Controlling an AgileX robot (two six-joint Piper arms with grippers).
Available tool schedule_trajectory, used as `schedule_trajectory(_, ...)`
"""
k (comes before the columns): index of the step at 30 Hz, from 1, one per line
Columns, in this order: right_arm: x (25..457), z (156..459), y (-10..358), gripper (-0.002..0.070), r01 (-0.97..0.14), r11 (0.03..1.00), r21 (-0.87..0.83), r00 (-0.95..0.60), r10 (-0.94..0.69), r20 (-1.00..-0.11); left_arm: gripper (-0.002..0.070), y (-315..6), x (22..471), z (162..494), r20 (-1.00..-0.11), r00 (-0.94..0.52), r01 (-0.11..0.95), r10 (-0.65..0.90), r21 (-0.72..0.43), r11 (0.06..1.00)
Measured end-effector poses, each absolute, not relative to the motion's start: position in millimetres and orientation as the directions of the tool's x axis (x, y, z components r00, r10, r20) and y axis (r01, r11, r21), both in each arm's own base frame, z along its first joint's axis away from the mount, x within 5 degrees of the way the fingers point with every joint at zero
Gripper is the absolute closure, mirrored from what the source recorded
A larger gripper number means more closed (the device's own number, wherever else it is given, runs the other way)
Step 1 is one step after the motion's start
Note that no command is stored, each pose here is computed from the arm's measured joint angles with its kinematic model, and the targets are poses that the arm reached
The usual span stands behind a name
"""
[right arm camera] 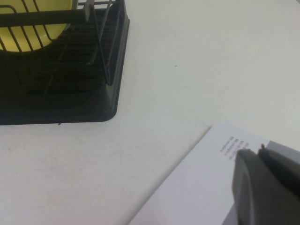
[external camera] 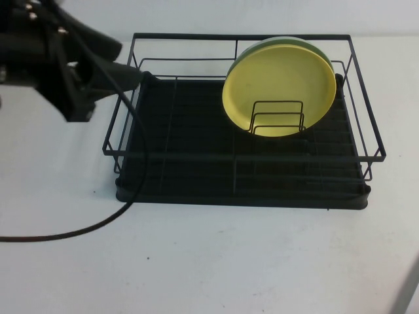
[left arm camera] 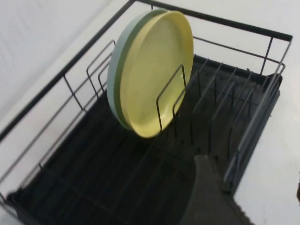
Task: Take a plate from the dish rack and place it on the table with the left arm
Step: Grasp the plate from the shelf
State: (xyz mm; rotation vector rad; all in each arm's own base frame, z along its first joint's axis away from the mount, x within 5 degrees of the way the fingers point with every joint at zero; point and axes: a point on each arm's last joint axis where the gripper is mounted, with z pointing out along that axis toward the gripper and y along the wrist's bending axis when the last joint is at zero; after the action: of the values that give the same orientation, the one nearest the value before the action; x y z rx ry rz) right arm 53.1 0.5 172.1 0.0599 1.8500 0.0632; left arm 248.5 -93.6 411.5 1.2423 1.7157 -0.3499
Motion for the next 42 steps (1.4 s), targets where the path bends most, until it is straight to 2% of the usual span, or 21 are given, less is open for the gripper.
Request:
schedule_trajectory(3, 53, 172, 1, 0.0696, 0.008, 0.997, 0.075, -0.276, 0.074, -0.958, 0.0311, -121, 267, 407, -0.789, 0.103, 0.849, 0.606, 0.387, 0.360)
schedule_trajectory(6, 53, 172, 1, 0.0697, 0.008, 0.997, 0.075, -0.276, 0.074, -0.958, 0.0301, -148, 286, 401, -0.797, 0.148, 0.828, 0.586, 0.423, 0.367)
schedule_trajectory(12, 53, 172, 1, 0.0697, 0.008, 0.997, 0.075, -0.276, 0.074, -0.958, 0.0298, -193, 328, 381, -0.843, 0.132, 0.842, 0.521, 0.372, 0.390)
schedule_trajectory(20, 53, 172, 1, 0.0696, 0.008, 0.997, 0.075, -0.276, 0.074, -0.958, 0.0297, -236, 377, 339, -0.849, 0.096, 0.876, 0.519, 0.320, 0.360)
schedule_trajectory(24, 53, 172, 1, 0.0697, 0.008, 0.997, 0.075, -0.276, 0.074, -0.958, 0.0297, -254, 389, 325, -0.836, 0.142, 0.882, 0.530, 0.350, 0.315)
schedule_trajectory(28, 53, 172, 1, 0.0696, 0.008, 0.997, 0.075, -0.276, 0.074, -0.958, 0.0297, -267, 394, 318, -0.830, 0.182, 0.880, 0.527, 0.377, 0.290)
schedule_trajectory(42, 53, 172, 1, 0.0696, 0.008, 0.997, 0.075, -0.276, 0.074, -0.958, 0.0297, -270, 410, 311, -0.833, 0.193, 0.827, 0.519, 0.422, 0.370)
